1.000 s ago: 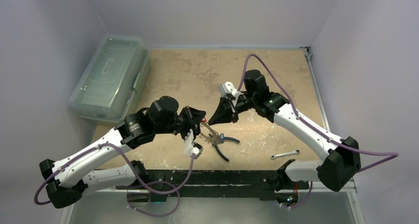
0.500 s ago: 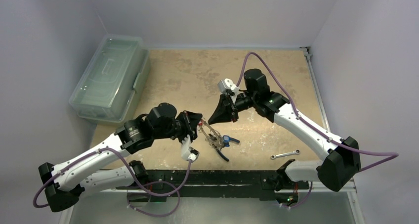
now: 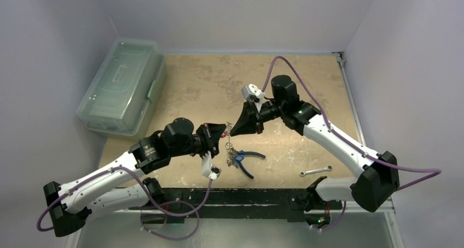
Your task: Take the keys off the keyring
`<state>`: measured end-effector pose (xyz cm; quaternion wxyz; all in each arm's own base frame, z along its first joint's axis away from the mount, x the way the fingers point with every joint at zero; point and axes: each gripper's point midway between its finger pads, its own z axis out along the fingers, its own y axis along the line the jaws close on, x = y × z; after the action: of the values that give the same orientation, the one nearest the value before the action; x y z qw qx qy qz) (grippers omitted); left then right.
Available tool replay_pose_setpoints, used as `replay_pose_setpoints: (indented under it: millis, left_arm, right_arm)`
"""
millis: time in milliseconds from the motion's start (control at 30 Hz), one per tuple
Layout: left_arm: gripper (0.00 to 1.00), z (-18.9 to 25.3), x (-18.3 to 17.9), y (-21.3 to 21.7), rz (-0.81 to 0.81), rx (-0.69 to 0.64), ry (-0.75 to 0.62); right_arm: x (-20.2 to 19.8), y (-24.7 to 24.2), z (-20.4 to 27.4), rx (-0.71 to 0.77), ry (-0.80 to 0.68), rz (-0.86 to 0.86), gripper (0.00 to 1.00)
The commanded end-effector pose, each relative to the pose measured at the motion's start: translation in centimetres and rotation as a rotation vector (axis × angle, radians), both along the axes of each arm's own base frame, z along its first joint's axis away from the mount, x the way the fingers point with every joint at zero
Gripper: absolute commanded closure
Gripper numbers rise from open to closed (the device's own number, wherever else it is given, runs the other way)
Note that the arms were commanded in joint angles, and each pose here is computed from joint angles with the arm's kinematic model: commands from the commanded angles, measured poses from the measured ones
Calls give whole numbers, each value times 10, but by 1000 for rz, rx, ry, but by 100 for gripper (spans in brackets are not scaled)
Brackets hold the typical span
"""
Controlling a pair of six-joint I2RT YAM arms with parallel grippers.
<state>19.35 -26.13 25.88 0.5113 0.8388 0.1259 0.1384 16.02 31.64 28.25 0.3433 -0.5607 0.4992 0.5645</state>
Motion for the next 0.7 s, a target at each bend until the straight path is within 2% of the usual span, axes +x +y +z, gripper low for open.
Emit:
replay_pose_setpoints:
  millis: [0,267,667]
  left_arm:
    - [100,2,1,1,-15,-10,-79]
    - [100,3,7,3,11,-23,-129]
    - [100,18,15,0,74,-73,-65]
  right_arm:
    - [1,2,15,46,-20,9,100]
    - [-1,2,15,46,-14,16,100]
    - [-8,-6,2,19,-53,41,100]
